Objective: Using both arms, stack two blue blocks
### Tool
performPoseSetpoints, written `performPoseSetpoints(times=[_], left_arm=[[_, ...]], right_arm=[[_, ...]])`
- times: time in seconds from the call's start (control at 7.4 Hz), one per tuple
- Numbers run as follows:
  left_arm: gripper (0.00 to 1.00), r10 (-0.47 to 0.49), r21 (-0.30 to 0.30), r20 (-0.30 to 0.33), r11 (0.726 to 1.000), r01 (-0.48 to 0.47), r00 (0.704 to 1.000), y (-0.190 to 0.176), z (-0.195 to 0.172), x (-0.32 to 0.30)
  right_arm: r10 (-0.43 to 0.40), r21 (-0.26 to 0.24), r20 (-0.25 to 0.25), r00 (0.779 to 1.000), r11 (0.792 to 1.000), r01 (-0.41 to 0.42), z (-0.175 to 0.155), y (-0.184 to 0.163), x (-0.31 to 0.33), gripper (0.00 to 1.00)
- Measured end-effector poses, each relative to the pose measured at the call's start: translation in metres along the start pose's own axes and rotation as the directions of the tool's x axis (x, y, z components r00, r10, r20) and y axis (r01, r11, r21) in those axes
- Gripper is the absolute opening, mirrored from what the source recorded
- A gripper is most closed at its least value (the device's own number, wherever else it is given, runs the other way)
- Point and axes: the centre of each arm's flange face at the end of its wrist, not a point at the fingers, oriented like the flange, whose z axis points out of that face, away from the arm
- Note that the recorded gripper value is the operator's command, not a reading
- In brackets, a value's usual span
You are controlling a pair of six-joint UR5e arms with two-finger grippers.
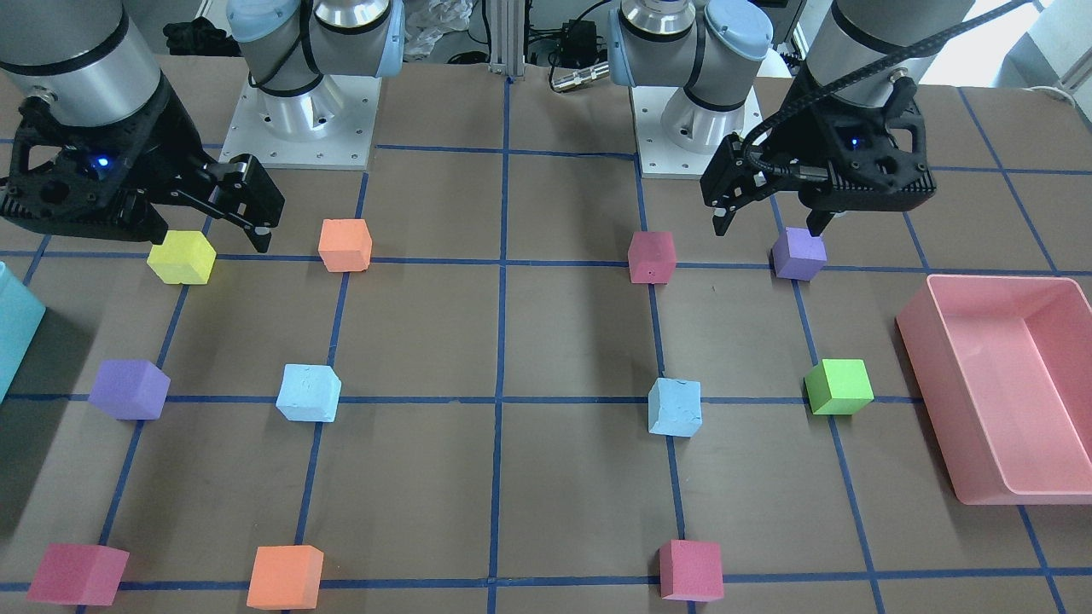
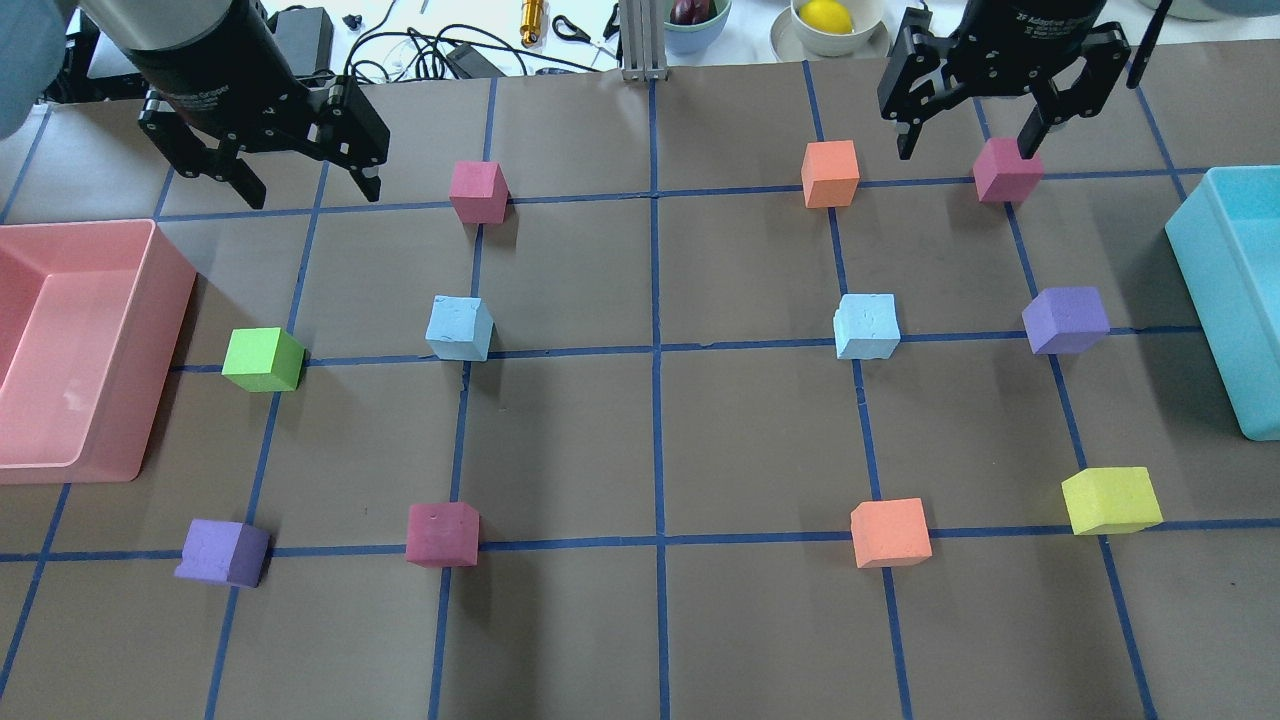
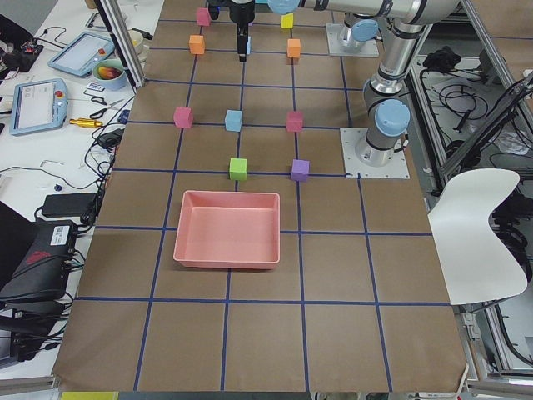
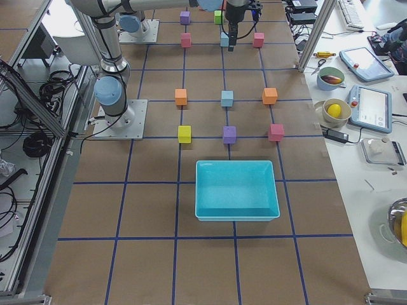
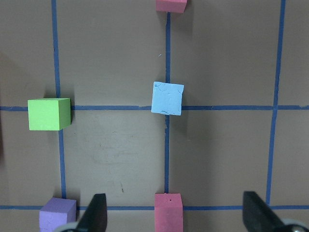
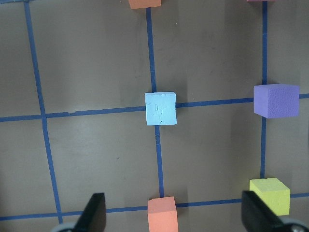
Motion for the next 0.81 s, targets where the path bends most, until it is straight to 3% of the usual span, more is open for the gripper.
performPoseSetpoints(times=[0.41, 0.81], left_arm=[[1.00, 0.000, -0.001, 0.000, 1.000, 0.000, 1.000, 0.000, 0.000, 0.000], [1.00, -0.002, -0.025, -0.001, 1.000, 0.002, 1.000, 0.003, 0.012, 0.000]], right_arm=[[0.005, -0.027, -0.008, 1.000, 1.000, -0.005, 0.017, -0.010, 0.000, 1.00], [0.004, -0.109, -0.005, 1.000, 0.994, -0.005, 0.113, -0.057, -0.005, 1.00]])
